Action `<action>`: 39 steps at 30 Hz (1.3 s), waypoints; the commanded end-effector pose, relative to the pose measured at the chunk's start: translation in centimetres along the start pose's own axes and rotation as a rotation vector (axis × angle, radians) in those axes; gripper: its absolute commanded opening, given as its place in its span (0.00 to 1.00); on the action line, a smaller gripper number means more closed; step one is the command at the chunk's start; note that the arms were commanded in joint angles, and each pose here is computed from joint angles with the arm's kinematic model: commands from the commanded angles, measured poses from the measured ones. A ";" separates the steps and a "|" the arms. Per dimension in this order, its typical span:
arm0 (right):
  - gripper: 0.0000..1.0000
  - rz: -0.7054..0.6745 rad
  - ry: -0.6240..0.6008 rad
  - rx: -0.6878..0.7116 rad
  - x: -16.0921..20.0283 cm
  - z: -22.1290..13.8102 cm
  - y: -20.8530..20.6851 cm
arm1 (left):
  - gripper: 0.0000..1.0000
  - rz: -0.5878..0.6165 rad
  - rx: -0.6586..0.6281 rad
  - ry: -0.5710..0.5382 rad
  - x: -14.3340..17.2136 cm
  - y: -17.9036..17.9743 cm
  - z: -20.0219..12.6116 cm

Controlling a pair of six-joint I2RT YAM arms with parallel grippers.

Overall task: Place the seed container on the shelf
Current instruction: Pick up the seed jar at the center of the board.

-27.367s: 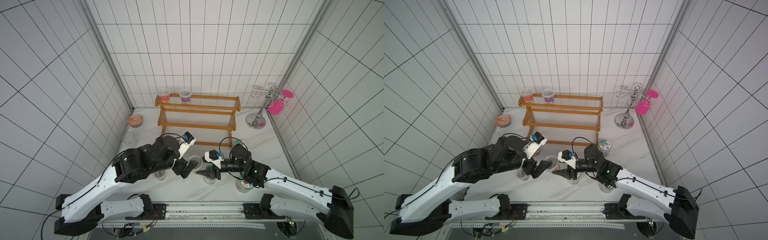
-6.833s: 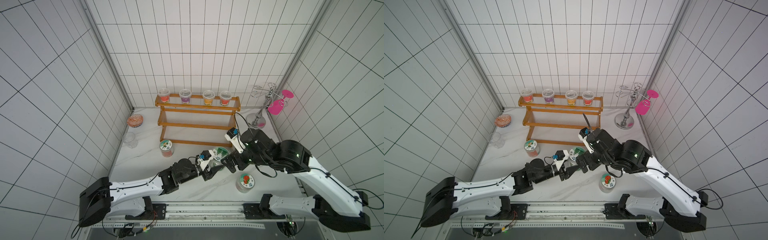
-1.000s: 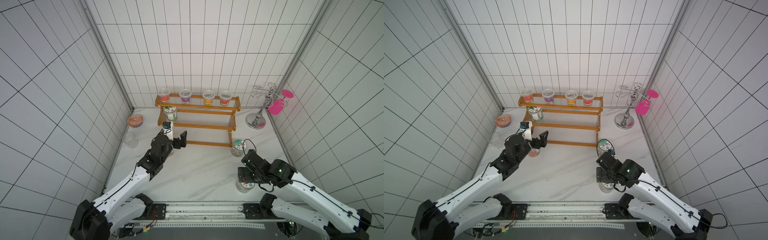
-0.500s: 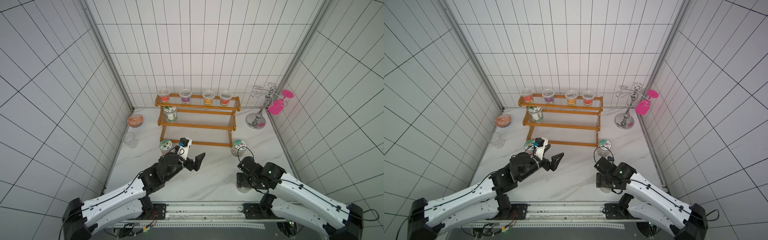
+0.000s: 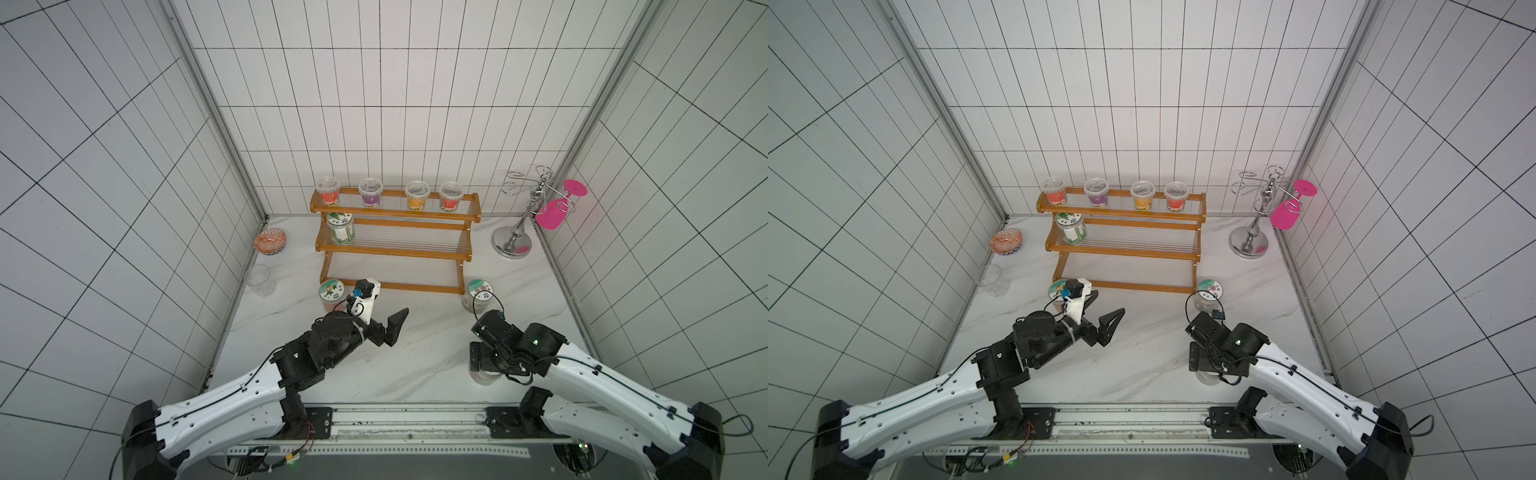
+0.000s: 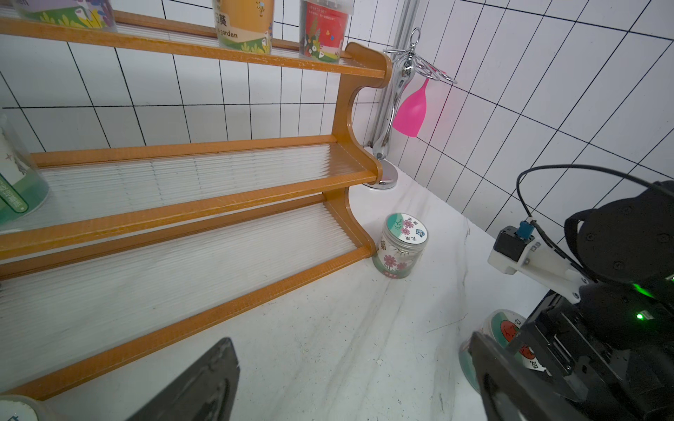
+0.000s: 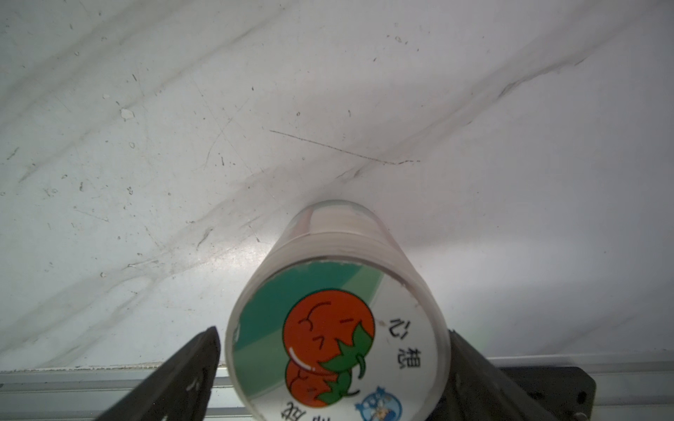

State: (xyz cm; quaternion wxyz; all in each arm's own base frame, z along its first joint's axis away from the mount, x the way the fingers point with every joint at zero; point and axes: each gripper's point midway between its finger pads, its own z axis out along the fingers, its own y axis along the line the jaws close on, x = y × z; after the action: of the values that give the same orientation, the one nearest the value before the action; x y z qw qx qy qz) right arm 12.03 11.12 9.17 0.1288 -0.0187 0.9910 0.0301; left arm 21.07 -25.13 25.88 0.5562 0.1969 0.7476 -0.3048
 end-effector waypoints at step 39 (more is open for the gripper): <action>0.59 -0.321 -0.034 -0.178 -6.1 -14.2 6.7 | 0.99 0.299 0.508 -0.014 3.0 -10.9 0.2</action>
State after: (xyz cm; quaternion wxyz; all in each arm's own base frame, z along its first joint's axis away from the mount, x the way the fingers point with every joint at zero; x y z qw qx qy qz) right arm 14.77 17.05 23.18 0.1520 -0.1511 0.9719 0.0972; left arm 14.60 -32.18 24.54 0.5252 0.4034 0.6497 -0.3733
